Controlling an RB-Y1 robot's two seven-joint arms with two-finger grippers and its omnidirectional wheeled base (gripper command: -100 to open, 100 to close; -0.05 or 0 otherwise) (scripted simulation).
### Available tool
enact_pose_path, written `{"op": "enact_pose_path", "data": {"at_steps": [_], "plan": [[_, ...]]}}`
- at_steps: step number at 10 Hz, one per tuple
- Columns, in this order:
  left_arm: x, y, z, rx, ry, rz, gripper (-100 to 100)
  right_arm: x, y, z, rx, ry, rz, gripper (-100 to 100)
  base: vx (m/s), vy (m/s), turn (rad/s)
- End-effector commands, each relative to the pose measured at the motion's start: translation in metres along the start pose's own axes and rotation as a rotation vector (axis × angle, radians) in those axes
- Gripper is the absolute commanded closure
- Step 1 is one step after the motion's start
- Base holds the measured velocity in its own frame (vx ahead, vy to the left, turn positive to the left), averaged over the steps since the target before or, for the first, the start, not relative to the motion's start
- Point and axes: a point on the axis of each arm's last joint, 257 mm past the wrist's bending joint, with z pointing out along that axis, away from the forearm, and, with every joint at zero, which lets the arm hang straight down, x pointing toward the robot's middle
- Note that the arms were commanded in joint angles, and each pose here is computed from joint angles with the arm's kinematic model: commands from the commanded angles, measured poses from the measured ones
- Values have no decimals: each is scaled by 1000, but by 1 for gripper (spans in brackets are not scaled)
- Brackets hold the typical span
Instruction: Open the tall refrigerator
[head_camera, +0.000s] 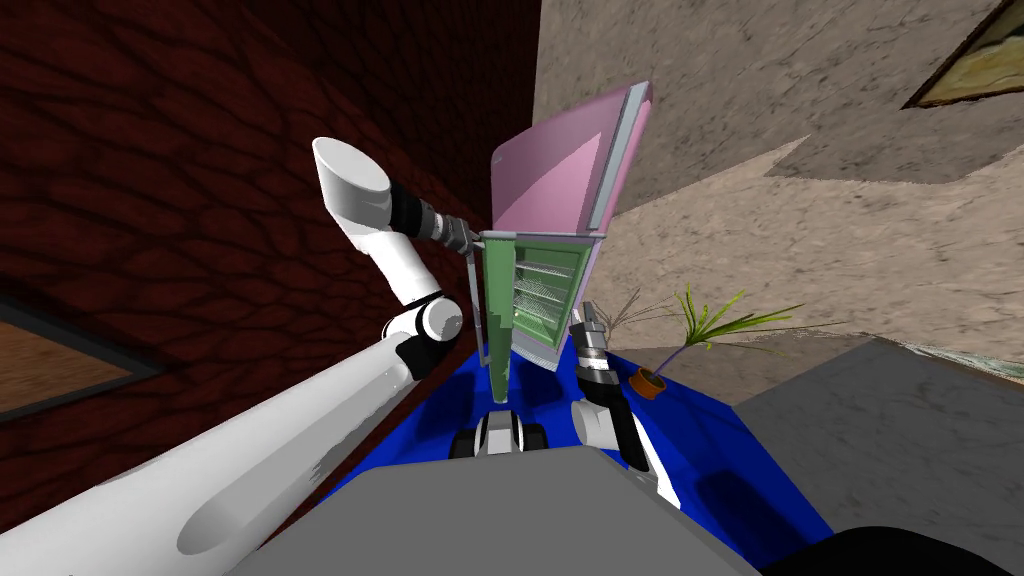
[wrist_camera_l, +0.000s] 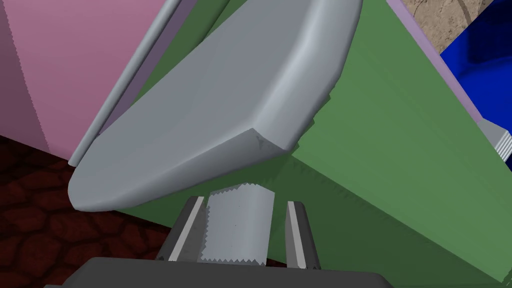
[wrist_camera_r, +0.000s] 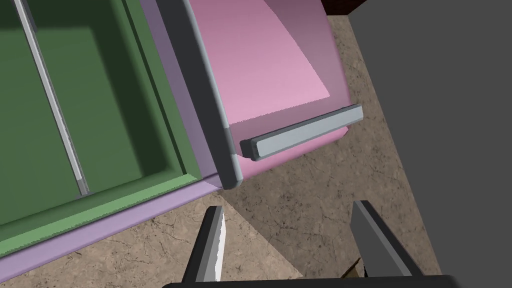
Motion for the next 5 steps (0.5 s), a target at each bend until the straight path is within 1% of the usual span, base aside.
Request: {"op": "enact_pose_path", "data": {"at_steps": [1, 2, 3, 4, 5], "plan": [[5, 3, 2, -16, 22, 13, 100, 0, 0, 0, 0, 0, 0, 0, 36, 183, -81], [8, 6, 4, -32, 40, 20, 100, 0, 0, 0, 0, 0, 0, 0, 39, 303, -193], [8, 6, 4, -32, 40, 20, 100, 0, 0, 0, 0, 0, 0, 0, 38, 279, -82], [12, 9, 7, -47, 58, 27, 100, 0, 0, 0, 0, 0, 0, 0, 85, 299, -56], [12, 9, 7, -47, 58, 27, 100, 0, 0, 0, 0, 0, 0, 0, 67, 244, -51]]}}
